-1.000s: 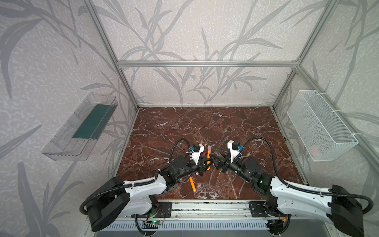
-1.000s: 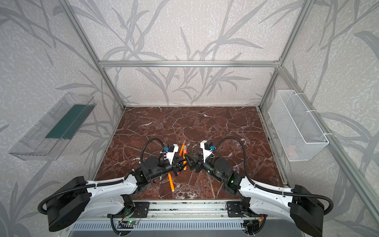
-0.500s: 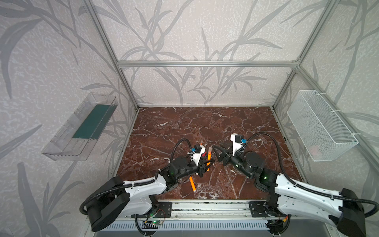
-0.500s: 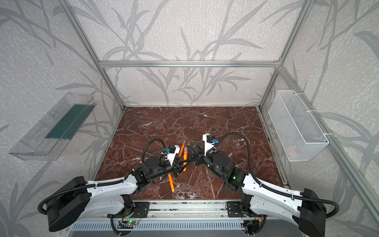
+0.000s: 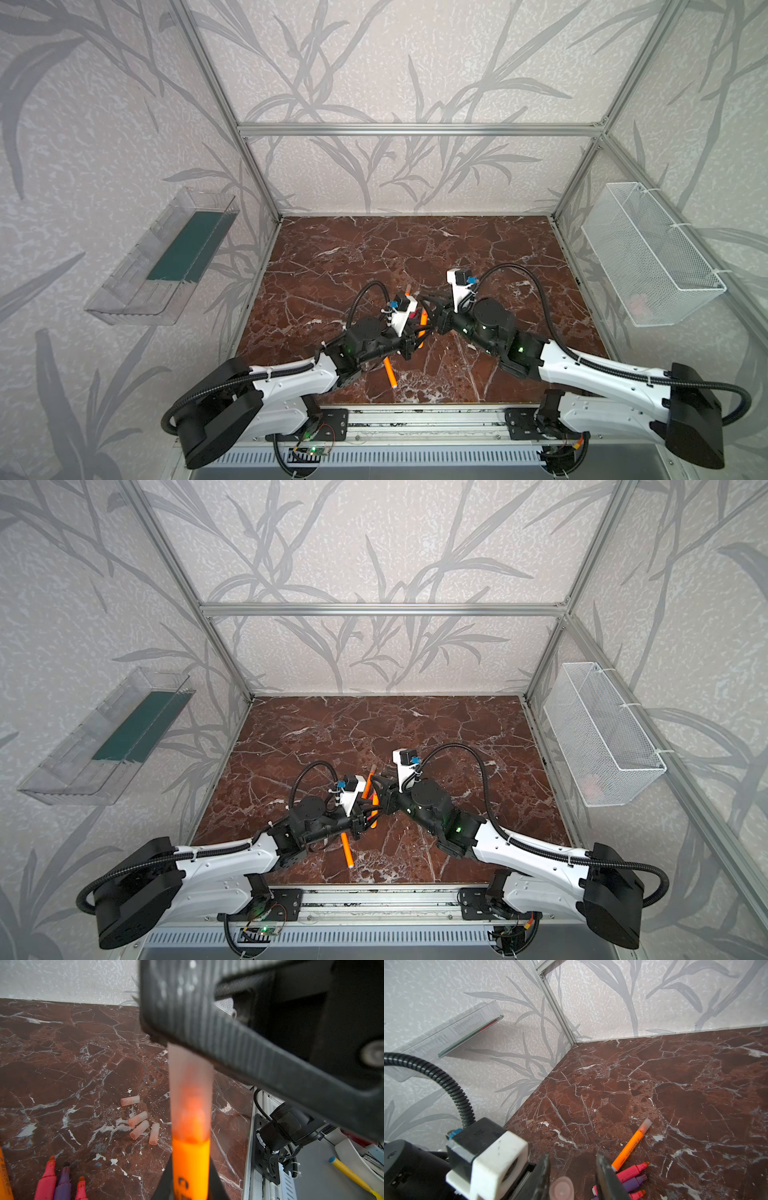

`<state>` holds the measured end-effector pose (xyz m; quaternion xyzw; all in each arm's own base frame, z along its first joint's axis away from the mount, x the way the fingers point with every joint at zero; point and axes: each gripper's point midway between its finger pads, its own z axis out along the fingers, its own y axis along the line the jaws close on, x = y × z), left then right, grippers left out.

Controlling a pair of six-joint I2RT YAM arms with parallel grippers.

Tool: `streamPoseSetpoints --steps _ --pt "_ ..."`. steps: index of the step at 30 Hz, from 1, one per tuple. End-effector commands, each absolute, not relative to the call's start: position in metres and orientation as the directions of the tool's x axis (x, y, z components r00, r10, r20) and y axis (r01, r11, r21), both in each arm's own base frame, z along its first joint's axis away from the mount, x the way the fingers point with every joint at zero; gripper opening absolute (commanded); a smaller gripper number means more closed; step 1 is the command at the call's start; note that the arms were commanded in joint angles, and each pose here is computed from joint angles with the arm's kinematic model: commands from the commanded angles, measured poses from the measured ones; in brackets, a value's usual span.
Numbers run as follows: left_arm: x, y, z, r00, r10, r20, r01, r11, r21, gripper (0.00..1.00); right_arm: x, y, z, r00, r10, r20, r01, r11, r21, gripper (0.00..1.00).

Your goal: Insert the pens into the pen caps

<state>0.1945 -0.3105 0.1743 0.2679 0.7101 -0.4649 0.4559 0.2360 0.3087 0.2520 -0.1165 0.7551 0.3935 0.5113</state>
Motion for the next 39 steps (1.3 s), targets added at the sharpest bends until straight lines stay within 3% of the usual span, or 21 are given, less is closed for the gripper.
streamPoseSetpoints --steps 1,10,14,21,28,31,35,39 --pt "0.198 -0.314 0.198 -0.387 -0.08 -0.919 0.827 0.41 -0.384 0.0 0.234 0.317 0.265 -0.457 0.243 -0.855 -0.596 0.63 0.498 0.34" --pt "0.202 -0.309 0.197 -0.386 -0.088 -0.918 0.811 0.441 -0.384 0.0 0.231 0.325 0.251 -0.497 0.217 -0.84 -0.602 0.611 0.515 0.19" --pt "0.207 -0.302 0.198 -0.376 -0.112 -0.92 0.789 0.482 -0.381 0.0 0.223 0.329 0.246 -0.507 0.194 -0.84 -0.632 0.579 0.515 0.0" --pt "0.225 -0.277 0.199 -0.371 -0.22 -0.902 0.683 0.593 -0.426 0.0 0.187 0.33 0.221 -0.519 0.151 -0.841 -0.692 0.503 0.518 0.0" --pt "0.217 -0.279 0.213 -0.345 -0.223 -0.912 0.725 0.554 -0.41 0.0 0.146 0.334 0.227 -0.422 0.131 -0.897 -0.826 0.353 0.44 0.0" --pt "0.221 -0.272 0.22 -0.317 -0.209 -0.925 0.711 0.593 -0.378 0.0 0.149 0.327 0.225 -0.44 0.158 -0.884 -0.8 0.379 0.466 0.0" --pt "0.236 -0.263 0.231 -0.25 -0.176 -0.952 0.663 0.685 -0.301 0.0 0.151 0.333 0.206 -0.561 0.125 -0.819 -0.708 0.44 0.552 0.0" --pt "0.266 -0.249 0.243 -0.187 -0.162 -0.969 0.535 0.811 -0.239 0.0 0.131 0.35 0.202 -0.56 0.083 -0.824 -0.723 0.437 0.535 0.0"
